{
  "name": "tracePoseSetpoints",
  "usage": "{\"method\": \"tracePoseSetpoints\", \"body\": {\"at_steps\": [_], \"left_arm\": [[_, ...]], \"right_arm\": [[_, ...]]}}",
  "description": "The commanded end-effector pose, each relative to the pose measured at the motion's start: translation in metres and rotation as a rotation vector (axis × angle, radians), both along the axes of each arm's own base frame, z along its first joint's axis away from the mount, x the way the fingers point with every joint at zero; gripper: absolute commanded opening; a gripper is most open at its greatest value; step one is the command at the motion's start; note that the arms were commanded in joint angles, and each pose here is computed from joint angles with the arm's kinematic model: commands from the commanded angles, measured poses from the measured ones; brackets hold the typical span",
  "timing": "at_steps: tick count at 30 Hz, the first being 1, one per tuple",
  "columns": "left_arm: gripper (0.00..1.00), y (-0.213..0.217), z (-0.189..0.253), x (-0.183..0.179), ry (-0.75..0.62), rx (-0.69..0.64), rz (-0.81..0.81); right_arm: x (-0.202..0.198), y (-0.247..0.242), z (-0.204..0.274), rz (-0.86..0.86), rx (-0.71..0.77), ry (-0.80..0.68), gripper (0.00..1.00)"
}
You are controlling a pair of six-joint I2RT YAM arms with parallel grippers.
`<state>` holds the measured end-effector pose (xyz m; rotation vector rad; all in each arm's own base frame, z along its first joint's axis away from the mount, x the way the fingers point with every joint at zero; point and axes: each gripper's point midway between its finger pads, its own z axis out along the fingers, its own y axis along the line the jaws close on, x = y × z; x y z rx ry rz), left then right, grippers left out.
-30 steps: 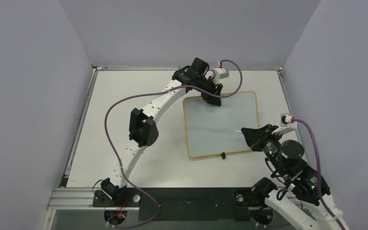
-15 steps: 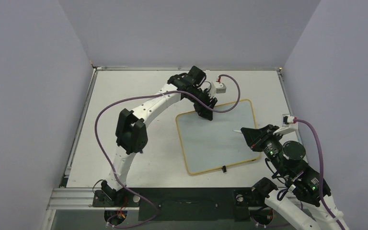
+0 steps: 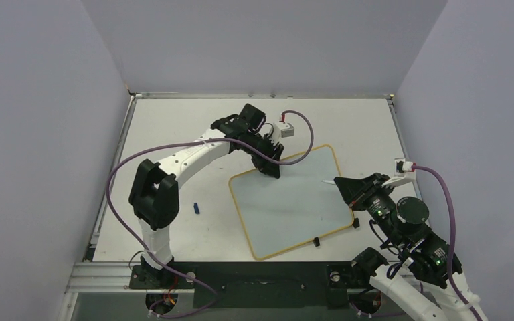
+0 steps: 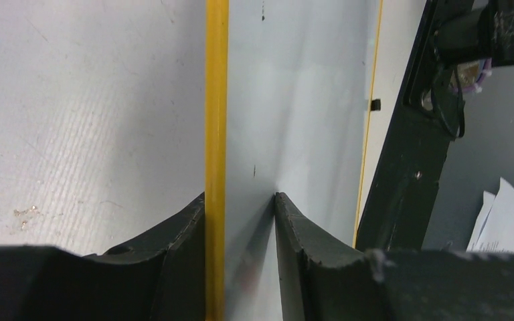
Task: Write a sentence on the whiteboard
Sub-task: Pick up the whiteboard from the whiteboard stand.
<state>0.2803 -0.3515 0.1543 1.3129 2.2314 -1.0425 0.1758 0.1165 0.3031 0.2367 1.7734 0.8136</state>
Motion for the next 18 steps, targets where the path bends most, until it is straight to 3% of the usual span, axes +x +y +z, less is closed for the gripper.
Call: {"method": "tracePoseSetpoints", "body": {"at_steps": [1, 8, 18], "left_arm": [[0.00, -0.027, 0.058, 0.037, -0.171, -0.186, 0.135], [0.00, -0.024, 0.110, 0.044, -0.115, -0.320, 0.255], [0.00, -0.017, 0.168, 0.029, -0.111, -0.473, 0.257]], "right_arm": [[0.001, 0.000, 0.018, -0.002, 0.039, -0.047, 0.00], [0.001, -0.002, 0.022, -0.011, 0.035, -0.054, 0.00], [0.004, -0.001, 0.022, -0.014, 0.021, -0.048, 0.00]]}}
